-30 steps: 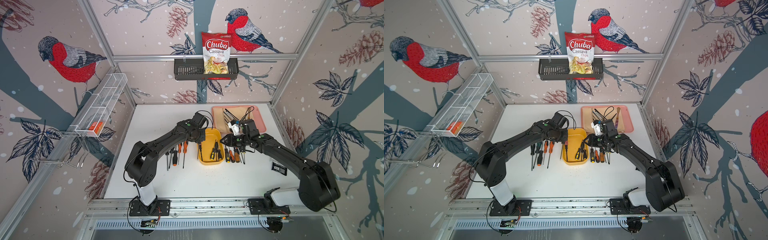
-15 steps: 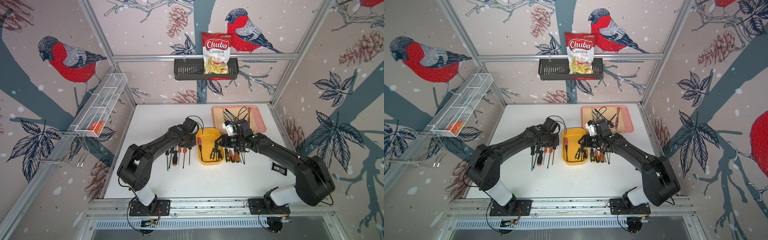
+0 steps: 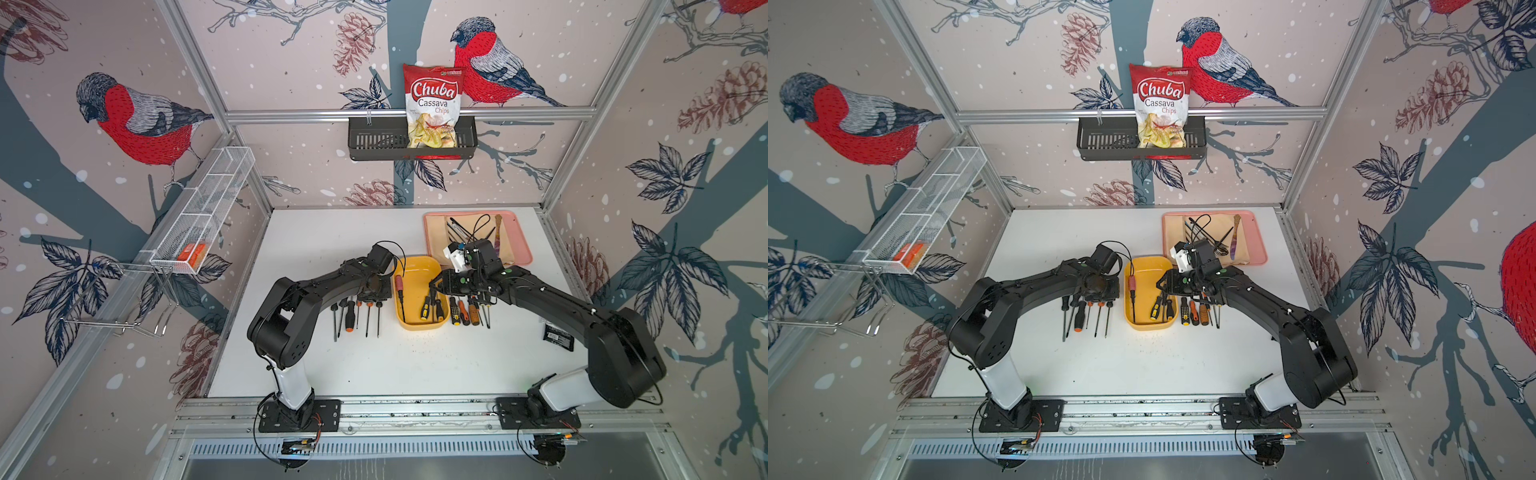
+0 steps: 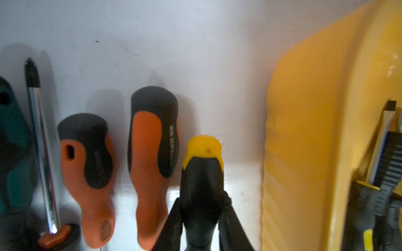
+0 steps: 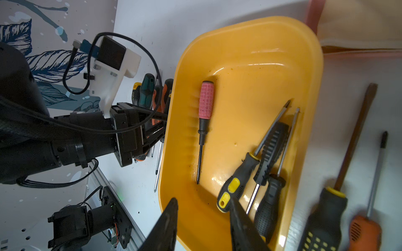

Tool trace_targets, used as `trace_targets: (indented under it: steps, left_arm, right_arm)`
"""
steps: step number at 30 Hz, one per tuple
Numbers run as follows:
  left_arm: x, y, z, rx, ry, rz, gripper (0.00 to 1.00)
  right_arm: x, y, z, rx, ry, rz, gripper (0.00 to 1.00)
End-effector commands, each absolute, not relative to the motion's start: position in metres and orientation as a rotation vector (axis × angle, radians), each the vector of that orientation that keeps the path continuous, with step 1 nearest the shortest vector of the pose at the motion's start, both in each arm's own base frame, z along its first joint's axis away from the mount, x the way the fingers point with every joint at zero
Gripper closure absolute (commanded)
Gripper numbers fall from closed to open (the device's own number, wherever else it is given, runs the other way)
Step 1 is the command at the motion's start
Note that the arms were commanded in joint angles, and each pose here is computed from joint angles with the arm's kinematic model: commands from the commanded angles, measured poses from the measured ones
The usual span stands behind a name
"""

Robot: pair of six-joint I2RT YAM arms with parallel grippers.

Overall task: Take out the screwdriver from the storage box
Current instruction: Place the screwdriver at the center of the board.

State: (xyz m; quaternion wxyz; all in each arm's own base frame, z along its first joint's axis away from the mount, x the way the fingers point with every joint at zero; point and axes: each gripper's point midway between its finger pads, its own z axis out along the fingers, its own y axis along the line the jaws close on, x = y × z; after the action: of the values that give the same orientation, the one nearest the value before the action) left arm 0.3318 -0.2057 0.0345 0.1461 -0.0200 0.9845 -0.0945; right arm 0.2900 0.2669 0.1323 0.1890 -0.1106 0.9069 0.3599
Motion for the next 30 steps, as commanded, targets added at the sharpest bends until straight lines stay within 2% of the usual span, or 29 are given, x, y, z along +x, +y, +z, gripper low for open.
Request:
trace_targets:
  steps: [1, 16, 26, 30]
  left_arm:
    - [0.337, -0.208, 0.030, -0.066, 2.821, -0.281, 0.79]
    - [0.337, -0.208, 0.032, -0.074, 2.822, -0.284, 0.65]
    - [0.337, -0.213, 0.080, -0.054, 2.730, -0.384, 0.61]
    - [0.334, -0.225, 0.104, 0.008, 2.665, -0.514, 0.61]
  right_arm:
    - [0.297, 0.270, 0.138, -0.301, 2.522, 1.013, 0.60]
    - [0.301, 0.259, 0.130, -0.256, 2.602, 0.908, 0.57]
    - [0.302, 0.249, 0.111, -0.198, 2.754, 0.663, 0.57]
    - [0.299, 0.258, 0.106, -0.219, 2.785, 0.592, 0.57]
